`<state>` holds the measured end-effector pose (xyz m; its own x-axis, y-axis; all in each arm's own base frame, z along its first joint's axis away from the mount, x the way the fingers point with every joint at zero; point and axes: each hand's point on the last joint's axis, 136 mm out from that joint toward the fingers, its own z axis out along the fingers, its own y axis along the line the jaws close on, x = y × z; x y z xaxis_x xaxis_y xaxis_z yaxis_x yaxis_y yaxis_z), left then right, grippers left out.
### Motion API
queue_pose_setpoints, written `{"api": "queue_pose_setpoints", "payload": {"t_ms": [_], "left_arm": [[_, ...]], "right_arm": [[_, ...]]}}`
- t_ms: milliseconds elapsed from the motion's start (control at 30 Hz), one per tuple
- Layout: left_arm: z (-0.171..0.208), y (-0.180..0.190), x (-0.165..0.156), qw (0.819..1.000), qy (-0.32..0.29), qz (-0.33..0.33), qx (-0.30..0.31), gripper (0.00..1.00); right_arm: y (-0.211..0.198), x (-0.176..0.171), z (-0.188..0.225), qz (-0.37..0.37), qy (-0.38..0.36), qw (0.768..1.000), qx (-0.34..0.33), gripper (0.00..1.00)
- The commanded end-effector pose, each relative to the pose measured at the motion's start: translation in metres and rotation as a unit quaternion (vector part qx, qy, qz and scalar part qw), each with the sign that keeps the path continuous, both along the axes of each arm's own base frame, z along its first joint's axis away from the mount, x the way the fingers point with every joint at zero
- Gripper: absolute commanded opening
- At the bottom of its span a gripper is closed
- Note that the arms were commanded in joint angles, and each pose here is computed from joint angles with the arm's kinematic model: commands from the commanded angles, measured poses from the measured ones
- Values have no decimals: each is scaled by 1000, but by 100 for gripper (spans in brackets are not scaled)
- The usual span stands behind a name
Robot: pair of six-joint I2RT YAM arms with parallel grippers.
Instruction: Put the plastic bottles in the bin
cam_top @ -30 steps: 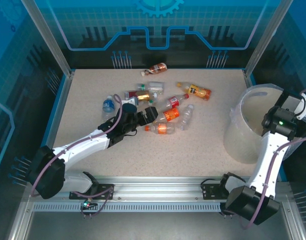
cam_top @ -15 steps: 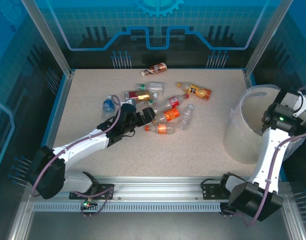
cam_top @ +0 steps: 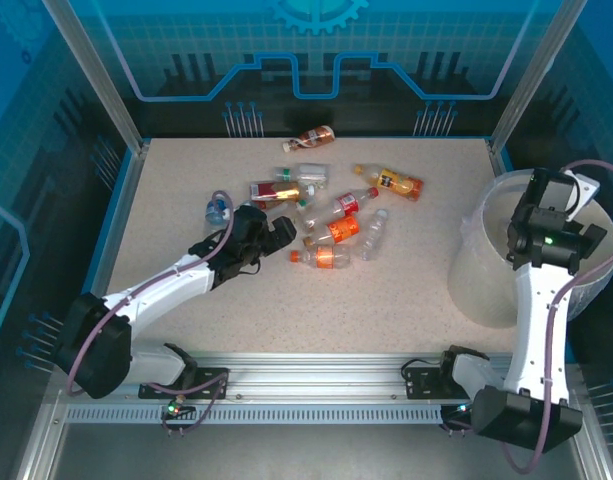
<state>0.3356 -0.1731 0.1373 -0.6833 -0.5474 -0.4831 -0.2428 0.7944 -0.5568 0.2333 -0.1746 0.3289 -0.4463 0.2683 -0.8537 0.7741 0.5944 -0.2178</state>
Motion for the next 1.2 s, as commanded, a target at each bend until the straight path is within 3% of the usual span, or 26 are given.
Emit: {"api": "queue_pose_setpoints", "payload": {"t_ms": [0,267,500,800,900,1167], "left_arm": [[11,17,2,999,-5,13,32,99],[21,35,0,997,-14,-7,76,99],[12,80,-1,993,27,27,109,99],[-13,142,3,978,136,45,153,99],[-21,151,14,976,149,35,156,99],[-53,168,39,960,202,-30,190,99]], "right_arm": [[21,-9,31,26,-58,998,2,100],[90,10,46,212,-115,968,77,100],[178,23,61,408,-190,874,184,100],[232,15,74,523,-201,792,242,100],[238,14,74,533,-205,783,247,100],[238,13,68,528,-196,788,247,100]]}}
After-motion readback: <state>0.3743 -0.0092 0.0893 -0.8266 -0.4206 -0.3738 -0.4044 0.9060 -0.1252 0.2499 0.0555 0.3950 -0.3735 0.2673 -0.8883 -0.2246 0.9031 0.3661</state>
